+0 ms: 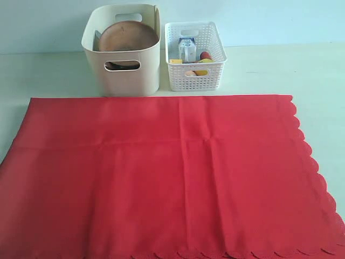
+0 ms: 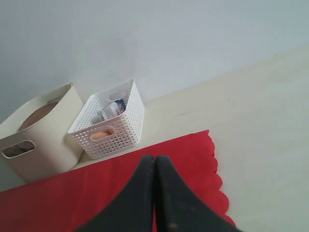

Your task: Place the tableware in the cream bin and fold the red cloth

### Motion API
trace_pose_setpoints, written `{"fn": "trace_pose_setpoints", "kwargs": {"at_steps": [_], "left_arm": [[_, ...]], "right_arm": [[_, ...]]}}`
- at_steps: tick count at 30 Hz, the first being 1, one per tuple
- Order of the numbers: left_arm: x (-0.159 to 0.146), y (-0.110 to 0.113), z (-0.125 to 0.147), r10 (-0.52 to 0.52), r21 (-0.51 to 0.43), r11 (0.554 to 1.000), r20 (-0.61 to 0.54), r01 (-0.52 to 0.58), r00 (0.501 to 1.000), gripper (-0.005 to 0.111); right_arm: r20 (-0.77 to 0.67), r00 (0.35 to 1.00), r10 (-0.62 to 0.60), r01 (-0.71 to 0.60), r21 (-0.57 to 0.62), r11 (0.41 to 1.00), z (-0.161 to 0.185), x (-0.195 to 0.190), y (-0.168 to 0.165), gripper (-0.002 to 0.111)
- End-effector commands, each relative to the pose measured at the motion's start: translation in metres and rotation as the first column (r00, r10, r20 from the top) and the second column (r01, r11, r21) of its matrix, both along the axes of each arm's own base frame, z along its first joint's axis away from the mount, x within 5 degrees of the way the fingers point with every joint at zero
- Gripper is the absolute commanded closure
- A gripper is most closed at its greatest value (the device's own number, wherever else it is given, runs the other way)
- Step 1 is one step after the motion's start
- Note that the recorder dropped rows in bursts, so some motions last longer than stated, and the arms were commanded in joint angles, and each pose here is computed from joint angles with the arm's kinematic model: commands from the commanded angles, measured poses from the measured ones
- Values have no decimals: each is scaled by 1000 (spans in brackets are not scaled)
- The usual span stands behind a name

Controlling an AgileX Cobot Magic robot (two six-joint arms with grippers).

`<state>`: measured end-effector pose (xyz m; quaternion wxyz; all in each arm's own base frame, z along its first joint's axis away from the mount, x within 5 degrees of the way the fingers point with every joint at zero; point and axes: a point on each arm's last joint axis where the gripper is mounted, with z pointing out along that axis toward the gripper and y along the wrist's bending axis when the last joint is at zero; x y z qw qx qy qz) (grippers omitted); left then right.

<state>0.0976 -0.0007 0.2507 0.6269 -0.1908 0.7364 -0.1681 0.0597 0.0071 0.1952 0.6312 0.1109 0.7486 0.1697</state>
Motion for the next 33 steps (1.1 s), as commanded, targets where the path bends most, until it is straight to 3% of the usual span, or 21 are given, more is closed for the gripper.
{"fn": "trace_pose_setpoints", "kwargs": {"at_steps": [1,5,8,10,13,17,20,27,33], "left_arm": [[25,2,9,-9,158,987,-82,22,997,107],[59,16,4,70,161,986,-241,-31,968,107],[85,34,-19,122,225,974,-402,-32,908,107],[97,41,-41,134,203,979,-514,-31,847,107],[103,44,-57,128,187,982,-583,-20,802,107],[108,45,-68,125,181,983,-616,-15,778,105],[111,44,-72,122,170,985,-622,-19,774,91],[127,31,-84,70,162,986,-647,48,759,42],[136,17,-103,21,157,980,-691,122,722,27]], "right_arm": [[13,1000,-3,3,9,1000,0,0,0,108],[15,1000,-3,3,12,1000,0,0,0,108],[15,1000,-3,3,12,1000,0,0,0,108],[15,1000,-3,3,12,1000,0,0,0,108],[17,1000,-4,4,14,1000,0,0,0,108],[17,1000,-4,4,14,1000,0,0,0,108],[17,1000,-4,4,14,1000,0,0,0,108],[14,1000,-4,4,14,1000,0,0,0,108],[10,1000,-4,3,13,1000,0,0,0,108]]}}
